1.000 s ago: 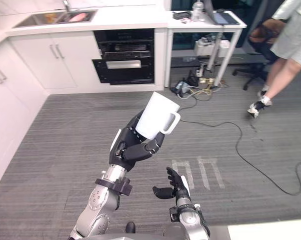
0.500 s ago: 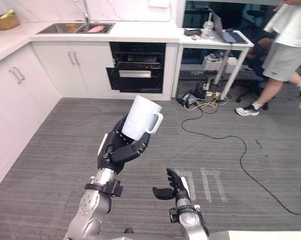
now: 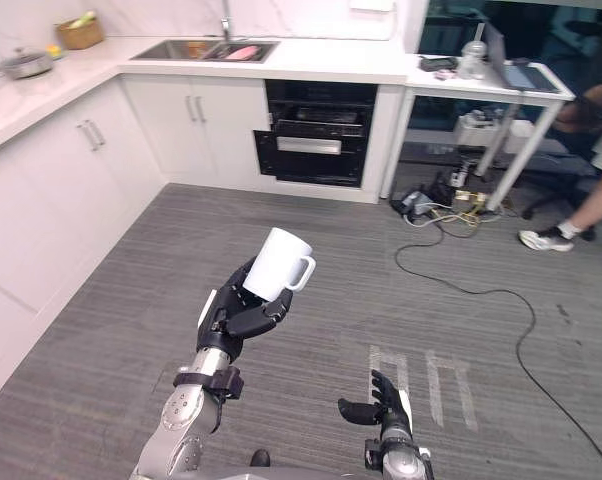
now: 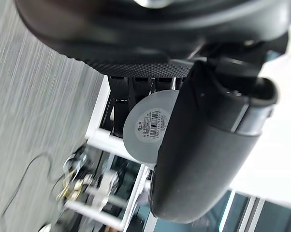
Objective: Walk over to the sink, pick up the cup, carry it to the dishwasher, place the cup inside the dishwasher, then close the dishwasher door
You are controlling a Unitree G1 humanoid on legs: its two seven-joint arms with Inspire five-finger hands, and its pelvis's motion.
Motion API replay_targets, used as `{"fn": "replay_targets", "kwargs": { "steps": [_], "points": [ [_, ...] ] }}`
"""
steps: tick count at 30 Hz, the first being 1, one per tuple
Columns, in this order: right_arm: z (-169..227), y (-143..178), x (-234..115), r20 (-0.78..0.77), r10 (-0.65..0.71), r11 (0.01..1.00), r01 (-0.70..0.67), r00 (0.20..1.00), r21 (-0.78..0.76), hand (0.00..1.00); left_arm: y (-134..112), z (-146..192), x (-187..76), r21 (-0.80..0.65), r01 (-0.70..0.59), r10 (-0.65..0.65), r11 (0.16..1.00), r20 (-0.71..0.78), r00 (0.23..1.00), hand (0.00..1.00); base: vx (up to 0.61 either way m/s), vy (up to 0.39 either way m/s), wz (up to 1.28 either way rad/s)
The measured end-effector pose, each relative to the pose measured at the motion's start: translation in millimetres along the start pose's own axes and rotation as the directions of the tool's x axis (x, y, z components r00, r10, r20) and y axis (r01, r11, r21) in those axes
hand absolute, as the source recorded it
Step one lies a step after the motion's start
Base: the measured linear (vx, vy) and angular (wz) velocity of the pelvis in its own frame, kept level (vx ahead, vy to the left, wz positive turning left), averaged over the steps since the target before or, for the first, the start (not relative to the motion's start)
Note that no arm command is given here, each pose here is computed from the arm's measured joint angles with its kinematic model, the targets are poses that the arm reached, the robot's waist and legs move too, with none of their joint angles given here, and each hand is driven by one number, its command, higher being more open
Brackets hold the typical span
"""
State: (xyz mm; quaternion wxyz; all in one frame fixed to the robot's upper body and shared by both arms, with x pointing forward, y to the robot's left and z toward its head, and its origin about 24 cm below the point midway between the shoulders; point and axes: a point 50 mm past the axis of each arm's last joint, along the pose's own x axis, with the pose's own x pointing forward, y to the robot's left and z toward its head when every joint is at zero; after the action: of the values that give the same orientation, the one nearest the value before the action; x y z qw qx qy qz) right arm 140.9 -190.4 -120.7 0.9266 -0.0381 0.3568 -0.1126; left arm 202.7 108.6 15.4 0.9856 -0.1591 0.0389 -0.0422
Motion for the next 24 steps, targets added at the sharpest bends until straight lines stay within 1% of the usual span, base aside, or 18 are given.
{"fn": "replay_targets", "kwargs": {
  "steps": [6, 9, 11, 13, 17, 20, 24],
  "points": [
    [24.7, -1.0, 7.1, 0.091, -0.028, 1.0, 0.028, 0.995, 0.008, 0.9, 0.8, 6.5, 1.1, -0.011, -0.014, 0.015, 1.0, 0.03, 0.999, 0.3, 0.0, 0.033, 0.73],
    [40.5, 1.9, 10.7, 0.142, -0.033, 0.999, 0.031, 0.989, 0.018, 0.9, 2.8, 9.4, 0.1, -0.013, -0.022, 0.023, 1.0, 0.049, 0.999, 0.3, 0.1, 0.13, 0.19],
    [58.5, 7.4, 11.9, 0.207, -0.025, 0.999, 0.018, 0.978, 0.038, 0.9, 6.9, 9.3, -1.3, -0.01, -0.04, 0.04, 0.999, 0.048, 0.998, 0.3, 0.1, 0.142, 0.16],
    [63.7, 9.2, 11.4, 0.233, -0.023, 0.999, 0.012, 0.972, 0.046, 0.9, 7.2, 8.5, -4.4, -0.013, -0.044, 0.044, 0.999, 0.043, 0.998, 0.3, 0.11, 0.166, 0.14],
    [57.6, 10.2, 9.7, 0.215, -0.019, 0.999, 0.01, 0.976, 0.043, 0.9, -1.1, 10.6, -7.1, -0.025, -0.011, 0.012, 1.0, 0.053, 0.998, 0.3, 0.25, 0.23, 0.41],
    [52.9, 18.3, 7.1, 0.2, -0.003, 0.998, -0.009, 0.98, 0.057, 0.9, 3.4, 9.8, -7.6, 0.003, -0.01, 0.01, 1.0, 0.044, 0.999, 0.3, 0.29, 0.124, 0.53],
    [58.4, 22.8, 5.9, 0.224, 0.017, 0.998, -0.029, 0.974, 0.05, 0.9, 0.6, 12.0, -4.7, 0.009, 0.008, -0.009, 1.0, 0.053, 0.999, 0.3, 0.39, 0.054, 0.44]
  ]
}}
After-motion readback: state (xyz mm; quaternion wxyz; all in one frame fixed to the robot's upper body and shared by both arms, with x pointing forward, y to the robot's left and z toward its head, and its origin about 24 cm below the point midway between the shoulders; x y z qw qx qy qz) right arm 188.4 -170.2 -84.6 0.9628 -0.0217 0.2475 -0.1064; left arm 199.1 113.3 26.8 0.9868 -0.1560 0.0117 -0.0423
